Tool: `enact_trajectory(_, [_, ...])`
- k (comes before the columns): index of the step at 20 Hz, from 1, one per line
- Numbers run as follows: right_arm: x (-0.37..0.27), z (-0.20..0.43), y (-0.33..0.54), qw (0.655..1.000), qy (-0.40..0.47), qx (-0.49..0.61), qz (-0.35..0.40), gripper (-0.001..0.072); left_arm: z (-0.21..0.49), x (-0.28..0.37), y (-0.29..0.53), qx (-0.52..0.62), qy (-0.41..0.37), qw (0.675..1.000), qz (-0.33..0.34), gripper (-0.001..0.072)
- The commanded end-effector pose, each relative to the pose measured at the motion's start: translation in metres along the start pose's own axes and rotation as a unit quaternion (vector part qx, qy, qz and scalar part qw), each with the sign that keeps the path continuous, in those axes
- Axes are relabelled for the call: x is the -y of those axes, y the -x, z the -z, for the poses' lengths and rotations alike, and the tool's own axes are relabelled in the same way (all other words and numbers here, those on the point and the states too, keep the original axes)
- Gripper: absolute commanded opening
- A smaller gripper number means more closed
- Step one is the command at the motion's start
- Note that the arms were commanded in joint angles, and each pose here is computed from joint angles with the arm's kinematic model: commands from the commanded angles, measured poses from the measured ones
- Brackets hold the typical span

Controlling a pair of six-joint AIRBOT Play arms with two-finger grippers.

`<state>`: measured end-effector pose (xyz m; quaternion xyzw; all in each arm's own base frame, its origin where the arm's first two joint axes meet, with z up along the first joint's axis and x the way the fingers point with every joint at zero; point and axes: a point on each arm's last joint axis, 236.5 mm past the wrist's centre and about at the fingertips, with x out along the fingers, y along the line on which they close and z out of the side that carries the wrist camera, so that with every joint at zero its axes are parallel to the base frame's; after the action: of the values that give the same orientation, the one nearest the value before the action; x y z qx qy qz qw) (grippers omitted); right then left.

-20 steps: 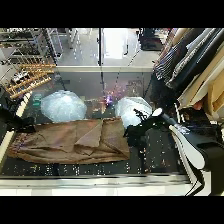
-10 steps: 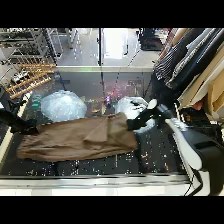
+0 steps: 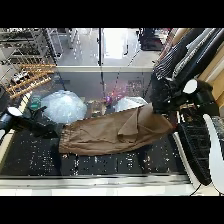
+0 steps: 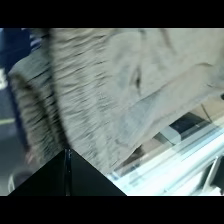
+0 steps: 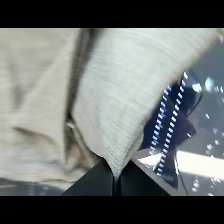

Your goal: Fold the clothes and pants, and hang the long-sleeved shirts on hangers.

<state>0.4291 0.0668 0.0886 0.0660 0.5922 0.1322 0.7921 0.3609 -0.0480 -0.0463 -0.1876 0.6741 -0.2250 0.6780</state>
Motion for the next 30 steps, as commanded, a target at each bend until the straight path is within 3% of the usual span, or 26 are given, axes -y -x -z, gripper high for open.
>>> enact_trajectory(1, [-0.071,-0.017,0.035,0.998,0.041,0.045,-0.018,0.0013,-0.016,0.018,-0.018,0.022,-0.050,0.998,-0.015,0.0014])
enact_trajectory(8, [-0.300,0.017,-0.003,0.969,0.188,0.082,-0.137,0.0013,-0.010,-0.001,-0.044,-0.007,-0.045,0.998,-0.045,0.0013])
enact_trajectory(11, [-0.382,0.050,-0.050,0.954,0.221,0.080,-0.188,0.0014,-0.006,-0.029,0.013,0.013,-0.014,0.995,-0.102,0.0014])
enact_trajectory(15, [-0.455,0.098,-0.135,0.935,0.236,0.053,-0.258,0.0021,0.006,-0.030,0.118,0.122,0.012,0.984,-0.129,0.0014])
enact_trajectory(16, [-0.466,0.111,-0.148,0.928,0.242,0.035,-0.280,0.0112,0.009,-0.029,0.138,0.149,0.015,0.979,-0.139,0.0014])
enact_trajectory(17, [-0.475,0.122,-0.152,0.918,0.255,0.017,-0.303,0.0269,0.013,-0.029,0.152,0.168,0.017,0.975,-0.147,0.0014])
enact_trajectory(18, [-0.475,0.126,-0.147,0.907,0.284,0.010,-0.310,0.0352,0.016,-0.028,0.163,0.183,0.019,0.971,-0.154,0.0014])
enact_trajectory(20, [-0.446,0.098,-0.123,0.908,0.314,0.014,-0.276,0.0370,0.019,-0.027,0.174,0.198,0.021,0.967,-0.160,0.0014])
enact_trajectory(21, [-0.416,0.069,-0.108,0.920,0.308,0.025,-0.240,0.0425,0.019,-0.026,0.174,0.198,0.020,0.967,-0.160,0.0014])
enact_trajectory(23, [-0.330,0.021,-0.086,0.952,0.254,0.023,-0.167,0.0446,0.017,-0.022,0.172,0.199,0.020,0.968,-0.150,0.0014])
enact_trajectory(26, [-0.199,0.021,-0.083,0.979,0.147,-0.083,-0.111,0.0453,0.008,0.000,0.170,0.217,0.013,0.971,-0.103,0.0014])
enact_trajectory(28, [-0.146,0.048,-0.097,0.975,0.071,-0.164,-0.129,0.0586,0.004,0.010,0.170,0.225,0.011,0.971,-0.082,0.0014])
enact_trajectory(30, [-0.120,0.064,-0.123,0.970,0.010,-0.187,-0.153,0.0586,0.004,0.011,0.170,0.226,0.011,0.971,-0.079,0.0014])
